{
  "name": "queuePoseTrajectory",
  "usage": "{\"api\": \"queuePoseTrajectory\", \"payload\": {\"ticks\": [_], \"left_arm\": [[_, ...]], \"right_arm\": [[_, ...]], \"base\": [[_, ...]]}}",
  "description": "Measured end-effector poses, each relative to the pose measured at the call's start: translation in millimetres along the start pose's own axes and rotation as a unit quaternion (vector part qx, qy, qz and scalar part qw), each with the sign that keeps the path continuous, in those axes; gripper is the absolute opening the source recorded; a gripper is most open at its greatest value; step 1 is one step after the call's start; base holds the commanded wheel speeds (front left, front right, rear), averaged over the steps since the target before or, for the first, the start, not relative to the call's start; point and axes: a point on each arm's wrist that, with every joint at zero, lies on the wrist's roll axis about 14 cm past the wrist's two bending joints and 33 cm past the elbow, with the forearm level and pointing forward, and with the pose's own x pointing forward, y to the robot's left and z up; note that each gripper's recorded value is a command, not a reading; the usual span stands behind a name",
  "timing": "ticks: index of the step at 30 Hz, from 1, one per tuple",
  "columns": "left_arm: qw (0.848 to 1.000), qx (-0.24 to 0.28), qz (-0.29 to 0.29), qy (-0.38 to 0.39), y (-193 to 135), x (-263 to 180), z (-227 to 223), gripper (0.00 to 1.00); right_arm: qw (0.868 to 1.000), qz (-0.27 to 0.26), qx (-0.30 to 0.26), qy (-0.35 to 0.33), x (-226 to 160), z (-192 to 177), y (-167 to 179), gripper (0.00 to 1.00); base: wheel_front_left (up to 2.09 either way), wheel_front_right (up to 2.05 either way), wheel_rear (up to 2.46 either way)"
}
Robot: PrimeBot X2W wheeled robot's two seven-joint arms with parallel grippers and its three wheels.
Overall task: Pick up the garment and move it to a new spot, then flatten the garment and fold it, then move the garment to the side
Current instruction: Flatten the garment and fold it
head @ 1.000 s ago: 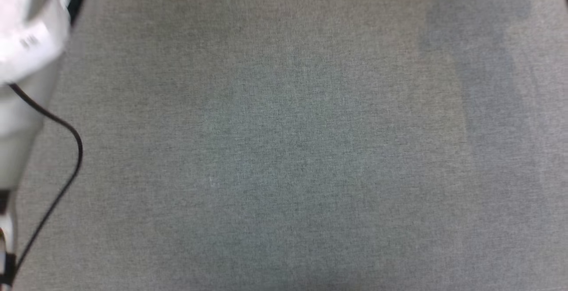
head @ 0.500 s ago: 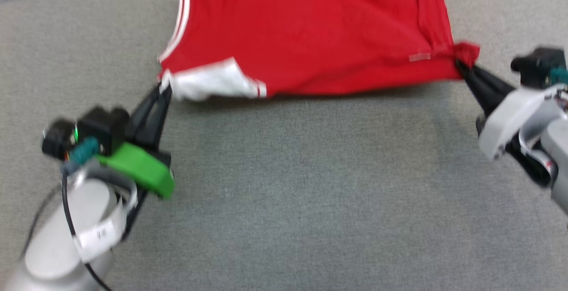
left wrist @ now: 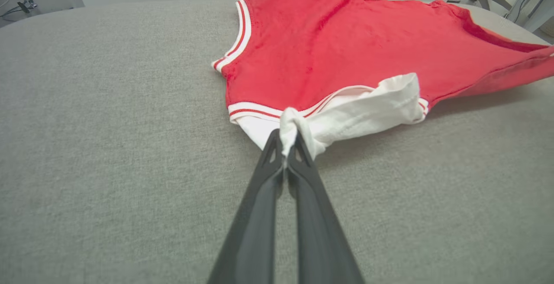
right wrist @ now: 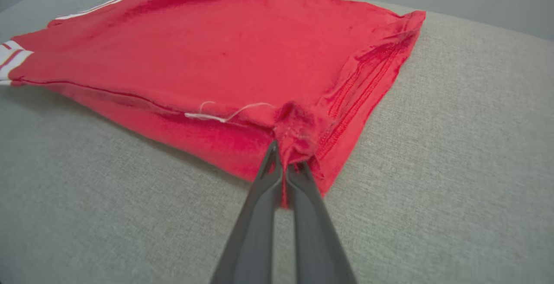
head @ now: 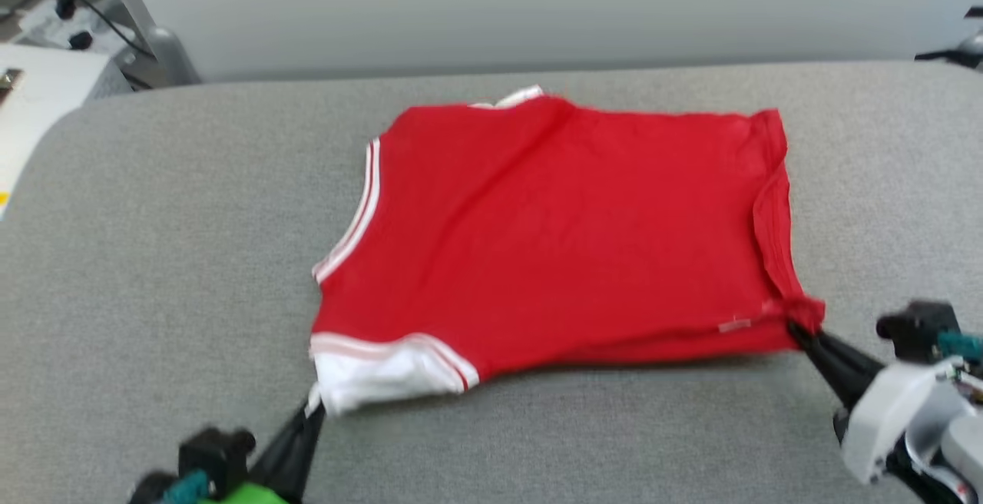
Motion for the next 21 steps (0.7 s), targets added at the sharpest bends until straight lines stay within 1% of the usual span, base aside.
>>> {"api": "queuePoseTrajectory", "payload": {"ticks": [1, 4, 9, 15, 18, 21], "left_arm": [[1.000, -0.020, -0.008, 0.023, -13, -20, -18, 0.00], [0.998, -0.040, -0.011, 0.045, -22, -36, -32, 0.00], [0.995, -0.062, -0.021, 0.081, -33, -52, -47, 0.00], [0.990, -0.086, -0.024, 0.110, -39, -62, -57, 0.00], [0.989, -0.086, -0.026, 0.116, -41, -63, -59, 0.00], [0.990, -0.079, -0.030, 0.113, -41, -62, -58, 0.00]], "right_arm": [[1.000, -0.007, 0.013, 0.006, -19, -13, 3, 0.00], [1.000, -0.014, 0.019, 0.015, -36, -25, 6, 0.00], [0.998, -0.026, 0.035, 0.039, -60, -47, 9, 0.00], [0.995, -0.026, 0.050, 0.080, -82, -69, 19, 0.00], [0.994, -0.032, 0.053, 0.085, -87, -71, 20, 0.00], [0.995, -0.040, 0.057, 0.072, -85, -62, 19, 0.00]], "base": [[0.00, 0.00, 0.00], [0.00, 0.00, 0.00], [0.00, 0.00, 0.00], [0.00, 0.00, 0.00], [0.00, 0.00, 0.00], [0.00, 0.00, 0.00]]}}
